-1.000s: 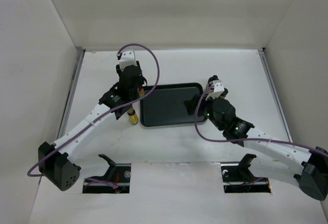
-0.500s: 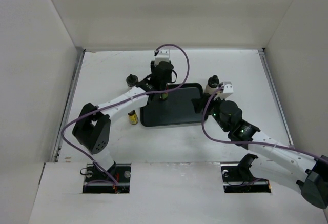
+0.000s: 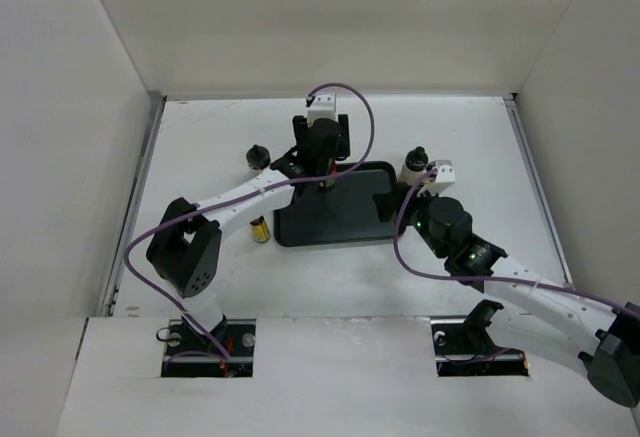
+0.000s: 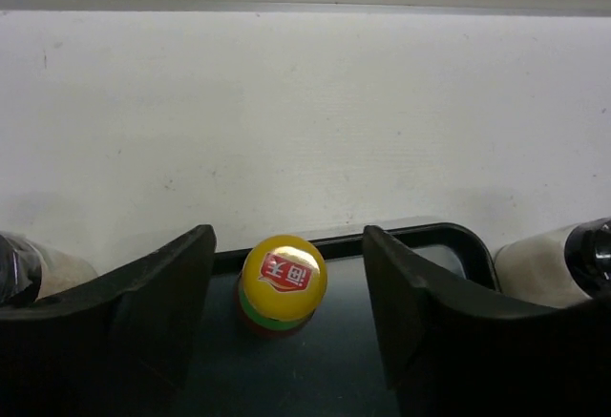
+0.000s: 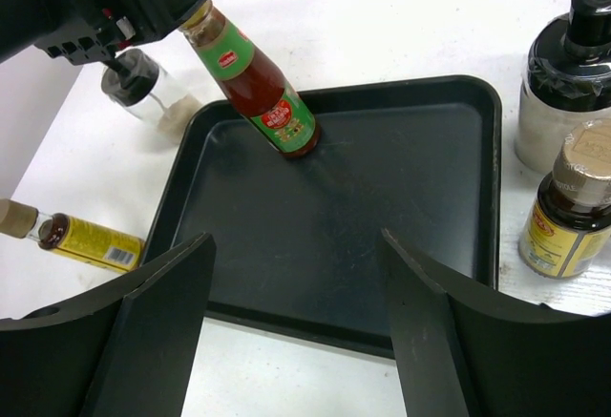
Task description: Organize the condiment bottles
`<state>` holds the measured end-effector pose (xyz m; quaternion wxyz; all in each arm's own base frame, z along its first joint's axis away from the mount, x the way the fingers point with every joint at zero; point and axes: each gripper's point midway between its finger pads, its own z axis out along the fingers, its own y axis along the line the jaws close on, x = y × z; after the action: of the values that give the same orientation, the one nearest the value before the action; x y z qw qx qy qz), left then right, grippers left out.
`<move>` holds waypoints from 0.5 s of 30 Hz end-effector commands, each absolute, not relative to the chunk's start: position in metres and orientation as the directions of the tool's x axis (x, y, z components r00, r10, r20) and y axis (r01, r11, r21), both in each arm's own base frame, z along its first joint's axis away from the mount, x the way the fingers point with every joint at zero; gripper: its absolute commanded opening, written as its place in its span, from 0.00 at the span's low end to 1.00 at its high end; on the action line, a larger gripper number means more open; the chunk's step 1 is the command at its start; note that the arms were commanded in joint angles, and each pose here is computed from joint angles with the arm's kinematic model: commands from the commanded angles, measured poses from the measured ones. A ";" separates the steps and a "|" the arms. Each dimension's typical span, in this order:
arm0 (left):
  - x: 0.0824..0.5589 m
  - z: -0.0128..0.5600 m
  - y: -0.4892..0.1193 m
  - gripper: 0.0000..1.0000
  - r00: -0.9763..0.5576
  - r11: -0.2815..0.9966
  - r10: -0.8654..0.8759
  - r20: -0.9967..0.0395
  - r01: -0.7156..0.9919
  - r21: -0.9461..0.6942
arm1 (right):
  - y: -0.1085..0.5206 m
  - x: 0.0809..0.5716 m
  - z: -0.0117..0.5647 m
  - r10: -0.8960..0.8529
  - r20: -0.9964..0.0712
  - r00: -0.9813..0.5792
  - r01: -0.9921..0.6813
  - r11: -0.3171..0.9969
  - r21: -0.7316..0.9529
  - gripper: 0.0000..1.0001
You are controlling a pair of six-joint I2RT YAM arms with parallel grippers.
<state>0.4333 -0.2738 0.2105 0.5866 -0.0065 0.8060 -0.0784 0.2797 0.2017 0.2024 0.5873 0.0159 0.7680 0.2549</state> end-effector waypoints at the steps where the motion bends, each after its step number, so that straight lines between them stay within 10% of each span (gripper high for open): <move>1: 0.429 0.250 -0.276 0.68 -0.218 0.972 -0.186 -0.958 0.098 -0.212 | 0.201 0.284 0.219 0.375 -0.888 -0.265 -0.276 0.853 0.443 0.75; 15: 0.396 0.251 -0.132 0.78 -0.204 0.949 -0.299 -0.932 -0.165 -0.268 | 0.204 0.283 0.220 0.374 -0.888 -0.269 -0.285 0.849 0.444 0.78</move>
<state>0.3998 -0.1712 0.2711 0.6330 -0.0994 0.7639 -0.0767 0.2796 0.2018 0.2024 0.5872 0.0160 0.7680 0.2551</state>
